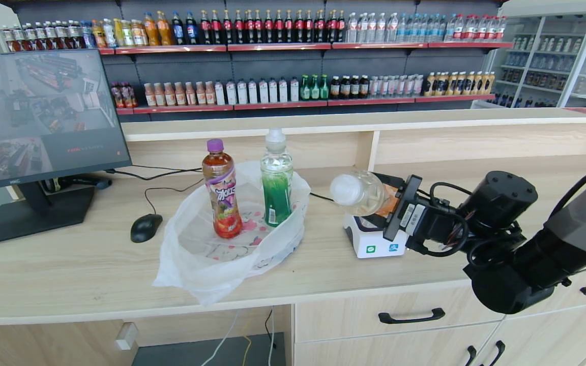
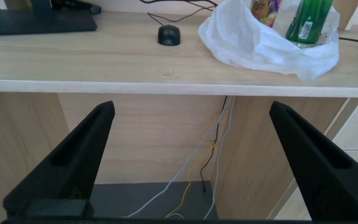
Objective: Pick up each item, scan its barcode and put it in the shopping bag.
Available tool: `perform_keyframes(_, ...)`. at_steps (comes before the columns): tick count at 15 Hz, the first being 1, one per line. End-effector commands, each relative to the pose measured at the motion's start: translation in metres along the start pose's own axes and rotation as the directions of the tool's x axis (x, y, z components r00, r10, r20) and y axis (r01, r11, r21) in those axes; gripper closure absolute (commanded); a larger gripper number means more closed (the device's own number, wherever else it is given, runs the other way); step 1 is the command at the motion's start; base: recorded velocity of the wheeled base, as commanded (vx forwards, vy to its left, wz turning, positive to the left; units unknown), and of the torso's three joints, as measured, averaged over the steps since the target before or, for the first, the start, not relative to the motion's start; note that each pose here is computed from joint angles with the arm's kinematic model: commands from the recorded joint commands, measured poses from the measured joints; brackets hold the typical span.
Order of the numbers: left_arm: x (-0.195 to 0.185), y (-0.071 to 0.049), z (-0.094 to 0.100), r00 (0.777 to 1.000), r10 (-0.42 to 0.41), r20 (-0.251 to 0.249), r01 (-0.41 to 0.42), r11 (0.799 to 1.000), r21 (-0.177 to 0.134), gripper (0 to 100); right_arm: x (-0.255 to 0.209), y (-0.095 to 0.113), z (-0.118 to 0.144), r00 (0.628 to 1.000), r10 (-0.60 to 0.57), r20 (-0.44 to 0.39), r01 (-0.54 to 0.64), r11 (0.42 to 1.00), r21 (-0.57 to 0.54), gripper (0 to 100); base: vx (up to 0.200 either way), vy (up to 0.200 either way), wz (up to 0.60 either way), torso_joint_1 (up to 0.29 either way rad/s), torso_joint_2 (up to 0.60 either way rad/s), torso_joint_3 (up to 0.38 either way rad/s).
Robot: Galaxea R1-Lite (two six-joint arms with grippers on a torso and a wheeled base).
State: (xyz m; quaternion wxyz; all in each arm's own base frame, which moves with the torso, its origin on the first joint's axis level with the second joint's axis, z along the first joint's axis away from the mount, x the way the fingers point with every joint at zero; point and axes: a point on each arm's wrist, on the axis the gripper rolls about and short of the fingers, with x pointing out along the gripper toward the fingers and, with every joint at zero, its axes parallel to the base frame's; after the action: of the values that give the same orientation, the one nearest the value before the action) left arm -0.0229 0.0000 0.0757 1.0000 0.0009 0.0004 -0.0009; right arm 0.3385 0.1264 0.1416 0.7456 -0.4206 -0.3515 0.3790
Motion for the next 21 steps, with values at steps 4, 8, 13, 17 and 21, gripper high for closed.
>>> perform_keyframes(4,0.0,0.0,0.0,1.0,0.0,0.001,0.0,1.0,0.0,0,-0.001,-0.007,0.005,1.0,-0.015,0.007,0.015,1.0,-0.016,100,0.0,0.0,0.0,0.0,0.0,0.0)
perform_keyframes(8,0.0,0.0,0.0,1.0,0.0,0.001,0.0,1.0,0.0,0,-0.004,-0.017,0.016,0.999,-0.034,0.02,0.034,0.999,-0.033,100,0.0,0.0,0.0,0.0,0.0,0.0)
perform_keyframes(13,0.0,0.0,0.0,1.0,0.0,-0.001,0.0,1.0,0.0,0,-0.017,-0.041,0.037,0.995,-0.096,0.018,0.097,0.995,-0.025,100,0.0,0.0,0.0,0.0,0.0,0.0)
perform_keyframes(17,0.0,0.0,0.0,1.0,0.0,0.001,0.0,1.0,0.0,0,-0.036,-0.057,0.069,0.974,-0.217,-0.059,0.218,0.976,0.014,100,0.0,0.0,0.0,0.0,0.0,0.0)
perform_keyframes(21,0.0,0.0,0.0,1.0,0.0,0.001,0.0,1.0,0.0,0,-0.059,-0.056,0.09,0.92,-0.328,-0.213,0.366,0.915,0.172,100,0.0,0.0,0.0,0.0,0.0,0.0)
